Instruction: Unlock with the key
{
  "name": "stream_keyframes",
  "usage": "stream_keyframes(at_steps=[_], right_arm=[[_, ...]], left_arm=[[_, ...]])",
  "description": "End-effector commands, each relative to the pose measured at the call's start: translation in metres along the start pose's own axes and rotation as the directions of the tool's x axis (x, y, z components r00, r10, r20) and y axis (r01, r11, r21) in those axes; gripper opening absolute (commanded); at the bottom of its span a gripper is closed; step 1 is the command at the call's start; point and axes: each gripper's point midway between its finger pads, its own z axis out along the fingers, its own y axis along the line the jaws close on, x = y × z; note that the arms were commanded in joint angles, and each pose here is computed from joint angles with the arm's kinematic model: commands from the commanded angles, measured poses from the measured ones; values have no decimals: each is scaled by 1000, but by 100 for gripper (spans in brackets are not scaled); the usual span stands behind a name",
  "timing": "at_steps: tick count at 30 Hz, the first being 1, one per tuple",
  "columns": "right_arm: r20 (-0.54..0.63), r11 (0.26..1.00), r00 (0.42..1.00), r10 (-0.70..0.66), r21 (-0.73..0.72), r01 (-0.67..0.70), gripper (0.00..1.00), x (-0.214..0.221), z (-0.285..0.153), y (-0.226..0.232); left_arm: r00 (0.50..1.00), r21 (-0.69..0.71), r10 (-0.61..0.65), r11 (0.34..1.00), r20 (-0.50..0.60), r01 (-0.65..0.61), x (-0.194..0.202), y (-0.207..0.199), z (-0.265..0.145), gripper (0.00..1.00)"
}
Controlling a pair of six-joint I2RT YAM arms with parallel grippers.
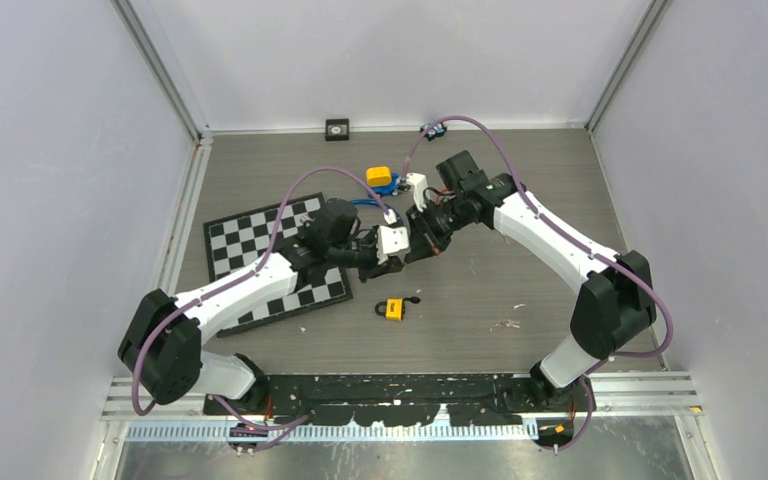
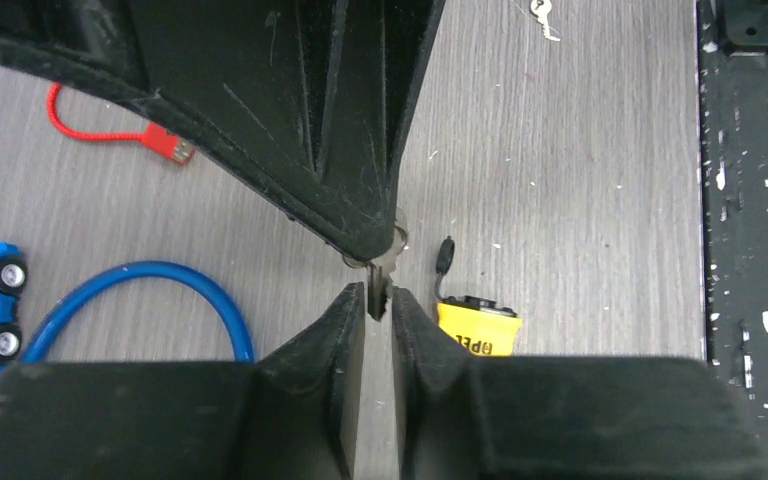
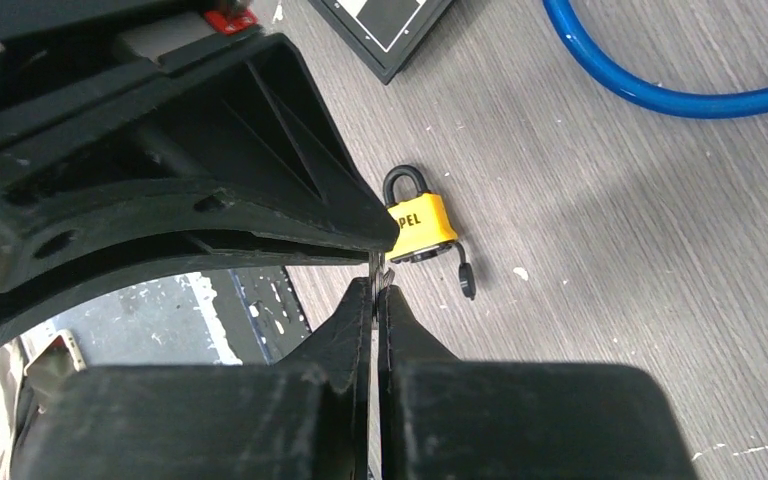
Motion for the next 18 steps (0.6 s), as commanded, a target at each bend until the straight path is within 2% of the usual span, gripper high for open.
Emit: stream_keyframes(at_steps=[1, 4, 8, 11, 18], right_arm=[[54, 997, 997, -57, 60, 54, 1, -10, -10, 0], [67, 995, 994, -84, 50, 81, 1, -11, -14, 5], [65, 996, 994, -91, 26, 90, 0, -10, -17, 11], [62, 997, 995, -73, 6, 73, 1, -11, -16, 14], [53, 999, 998, -30, -26, 32, 1, -14, -12, 15]], left_arm=[[995, 6, 81, 997, 63, -82, -20, -3, -9, 28], [993, 24, 98, 995, 61, -100, -19, -8, -13, 45], [993, 10, 107, 994, 59, -108, -21, -5, -18, 57], [992, 1, 113, 994, 57, -113, -25, -1, -18, 56], [992, 22, 123, 992, 29, -124, -22, 6, -9, 39]])
